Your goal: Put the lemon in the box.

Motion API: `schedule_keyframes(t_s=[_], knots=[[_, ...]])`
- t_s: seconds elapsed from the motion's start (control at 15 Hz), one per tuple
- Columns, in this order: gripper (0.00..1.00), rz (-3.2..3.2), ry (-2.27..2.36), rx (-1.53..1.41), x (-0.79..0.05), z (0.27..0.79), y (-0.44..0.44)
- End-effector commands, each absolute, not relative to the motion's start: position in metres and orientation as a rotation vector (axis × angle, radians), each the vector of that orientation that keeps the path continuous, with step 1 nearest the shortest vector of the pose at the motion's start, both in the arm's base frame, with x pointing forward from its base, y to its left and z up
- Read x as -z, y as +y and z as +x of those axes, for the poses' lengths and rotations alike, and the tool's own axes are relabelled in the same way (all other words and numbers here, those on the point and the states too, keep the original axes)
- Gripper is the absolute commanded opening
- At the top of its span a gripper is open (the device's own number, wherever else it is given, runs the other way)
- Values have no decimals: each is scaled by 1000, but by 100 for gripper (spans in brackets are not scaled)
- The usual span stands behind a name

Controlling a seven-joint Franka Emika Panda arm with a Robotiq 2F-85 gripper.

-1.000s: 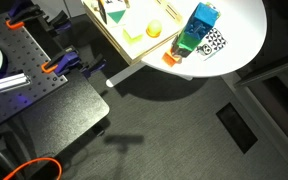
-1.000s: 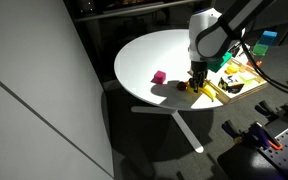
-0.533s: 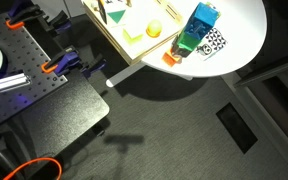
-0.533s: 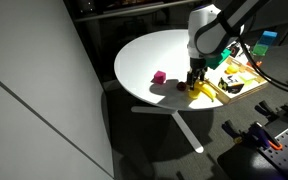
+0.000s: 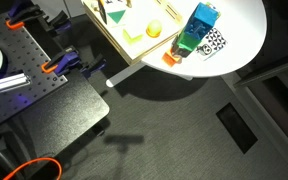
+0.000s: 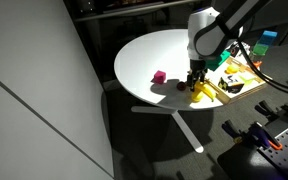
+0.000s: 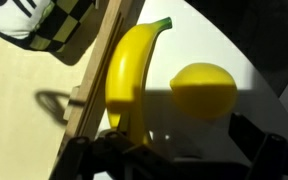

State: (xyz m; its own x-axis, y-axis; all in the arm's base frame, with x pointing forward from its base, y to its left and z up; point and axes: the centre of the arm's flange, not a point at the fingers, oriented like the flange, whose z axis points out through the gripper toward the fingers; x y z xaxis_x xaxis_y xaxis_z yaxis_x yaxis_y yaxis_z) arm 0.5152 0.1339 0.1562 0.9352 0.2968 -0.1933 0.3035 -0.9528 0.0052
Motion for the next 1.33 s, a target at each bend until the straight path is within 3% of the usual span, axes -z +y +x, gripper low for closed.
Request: schedule_keyframes(t_s=[0.0,1.27], knots=[[100,3058,446,331,-151,516,141],[100,3072,390,496,-152,492,145]])
